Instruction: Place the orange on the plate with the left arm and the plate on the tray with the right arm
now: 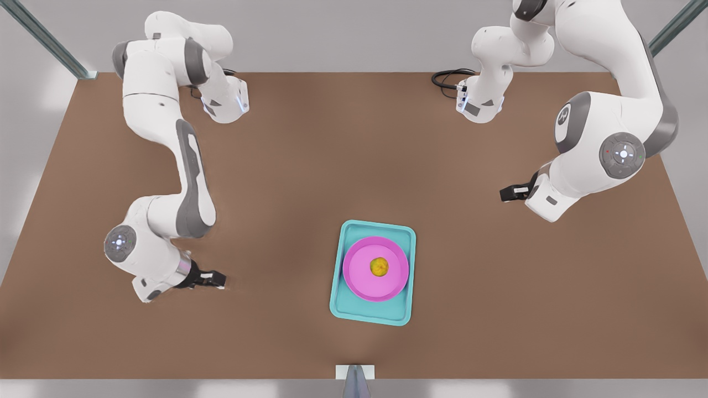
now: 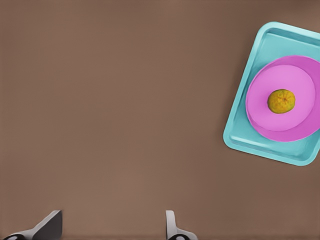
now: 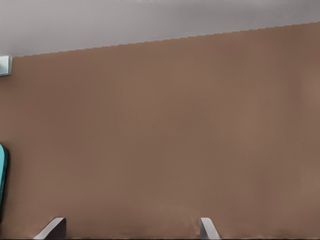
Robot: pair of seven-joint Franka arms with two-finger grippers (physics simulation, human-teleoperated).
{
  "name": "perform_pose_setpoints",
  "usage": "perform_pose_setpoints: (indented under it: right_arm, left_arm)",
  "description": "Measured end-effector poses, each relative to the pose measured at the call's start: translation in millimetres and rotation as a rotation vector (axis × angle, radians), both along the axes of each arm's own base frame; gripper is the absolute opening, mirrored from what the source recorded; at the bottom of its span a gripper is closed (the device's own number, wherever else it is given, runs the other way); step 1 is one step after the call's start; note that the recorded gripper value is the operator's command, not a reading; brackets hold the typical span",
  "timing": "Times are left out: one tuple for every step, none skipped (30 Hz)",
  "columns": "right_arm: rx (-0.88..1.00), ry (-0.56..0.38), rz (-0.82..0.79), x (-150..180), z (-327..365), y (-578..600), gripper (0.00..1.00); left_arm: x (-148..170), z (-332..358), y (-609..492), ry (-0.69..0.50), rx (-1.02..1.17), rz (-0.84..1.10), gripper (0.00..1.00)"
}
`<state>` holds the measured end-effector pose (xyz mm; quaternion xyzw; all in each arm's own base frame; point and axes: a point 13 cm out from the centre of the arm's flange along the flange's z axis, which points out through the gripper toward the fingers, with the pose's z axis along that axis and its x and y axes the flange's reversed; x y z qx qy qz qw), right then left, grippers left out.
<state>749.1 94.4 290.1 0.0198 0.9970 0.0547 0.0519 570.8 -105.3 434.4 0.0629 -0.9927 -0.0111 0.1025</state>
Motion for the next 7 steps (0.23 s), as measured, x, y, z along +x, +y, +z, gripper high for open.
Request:
perform_pose_setpoints:
  right_arm:
    - [-0.049,-0.016,-0.006,-12.5,56.3,-41.6,1.0]
    - [-0.09,-0.032,-0.013,-31.3,111.6,-75.2,1.0]
    - [-0.127,-0.035,-0.014,-53.4,154.9,-97.9,1.0]
    - [-0.155,-0.028,-0.012,-76.7,188.3,-112.7,1.0]
    - [-0.172,-0.014,-0.009,-101.5,213.4,-123.1,1.0]
    - [-0.185,0.008,-0.006,-123.4,229.2,-131.4,1.0]
    - [-0.195,0.034,-0.003,-139.9,237.4,-137.8,1.0]
  left_arm:
    - [-0.4,-0.7,0.1,0.003,0.001,0.0,1.0]
    - [-0.7,-1.1,0.2,0.005,0.001,0.0,1.0]
    - [-1.0,-1.4,0.2,0.007,0.001,0.0,1.0]
    - [-1.2,-1.5,0.3,0.008,0.002,0.0,1.0]
    - [-1.5,-1.6,0.3,0.009,0.002,0.0,1.0]
    - [-1.9,-1.6,0.4,0.011,0.002,0.0,1.0]
    - [-2.3,-1.7,0.5,0.012,0.002,-0.001,1.0]
